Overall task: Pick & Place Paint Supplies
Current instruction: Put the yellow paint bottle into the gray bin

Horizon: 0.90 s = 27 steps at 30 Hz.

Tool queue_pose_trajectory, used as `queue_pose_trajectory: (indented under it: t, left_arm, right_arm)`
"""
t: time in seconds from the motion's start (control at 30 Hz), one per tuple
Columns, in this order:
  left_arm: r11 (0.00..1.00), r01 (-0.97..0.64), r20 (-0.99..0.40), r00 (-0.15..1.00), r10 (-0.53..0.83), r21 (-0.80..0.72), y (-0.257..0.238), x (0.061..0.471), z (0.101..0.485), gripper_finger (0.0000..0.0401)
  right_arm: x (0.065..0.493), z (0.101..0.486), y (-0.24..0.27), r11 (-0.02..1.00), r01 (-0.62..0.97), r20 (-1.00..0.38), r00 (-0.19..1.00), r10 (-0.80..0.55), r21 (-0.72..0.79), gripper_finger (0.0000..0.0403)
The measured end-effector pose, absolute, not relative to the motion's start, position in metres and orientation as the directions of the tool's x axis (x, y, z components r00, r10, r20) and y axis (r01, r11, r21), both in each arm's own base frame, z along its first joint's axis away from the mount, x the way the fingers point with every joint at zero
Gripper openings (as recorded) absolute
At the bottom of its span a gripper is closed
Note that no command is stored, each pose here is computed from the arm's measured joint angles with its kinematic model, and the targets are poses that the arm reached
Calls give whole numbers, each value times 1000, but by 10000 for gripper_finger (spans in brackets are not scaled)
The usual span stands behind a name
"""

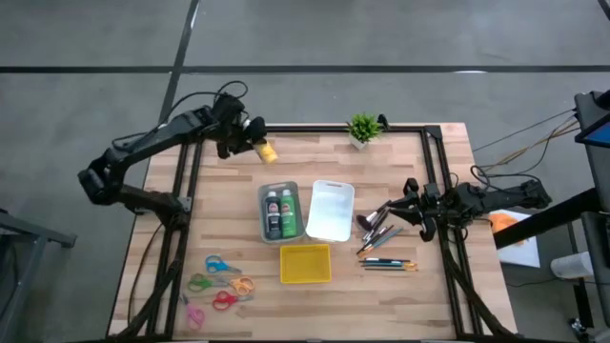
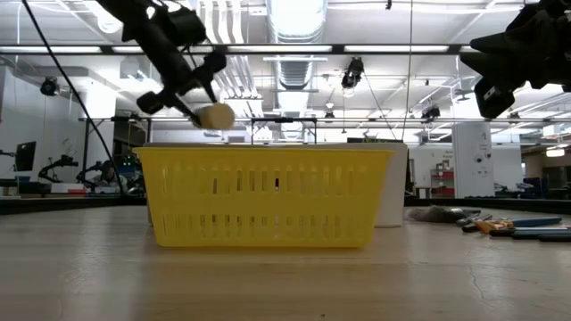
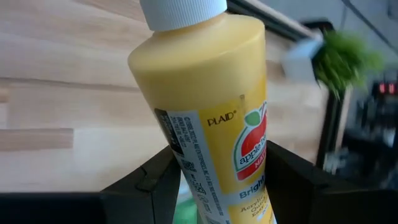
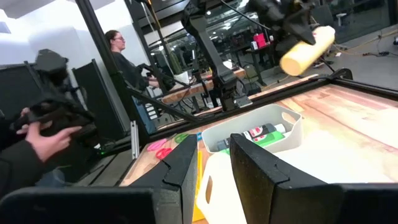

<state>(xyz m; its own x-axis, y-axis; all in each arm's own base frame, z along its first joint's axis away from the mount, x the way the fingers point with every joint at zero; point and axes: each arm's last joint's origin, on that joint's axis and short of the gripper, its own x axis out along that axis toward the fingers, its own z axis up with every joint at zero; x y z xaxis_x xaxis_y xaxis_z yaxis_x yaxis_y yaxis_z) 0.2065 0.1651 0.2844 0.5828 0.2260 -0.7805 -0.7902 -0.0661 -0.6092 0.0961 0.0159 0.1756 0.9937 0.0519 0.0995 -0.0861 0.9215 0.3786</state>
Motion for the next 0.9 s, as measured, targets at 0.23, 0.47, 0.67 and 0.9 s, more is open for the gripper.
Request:
queue_pose_trajectory:
  t: [0.23,0.47,0.67,0.9]
  left_arm:
    - [107,-777,-763,630,145,-621,123,231,290,193]
    - [245,-758,-769,636,68,-605,79,250,289,193]
    - [298,-749,-778,628,31,-592,46,258,286,193]
    - [232,-794,-798,594,101,-562,18,266,279,193]
  right_arm:
    - [96,176,16,922,-86,100,994,52,379,93]
    - [96,176,16,922,-86,99,994,52,379,93]
    - [96,176,16,922,-86,100,994,52,379,93]
    - [96,176,16,922,-86,99,994,53,379,93]
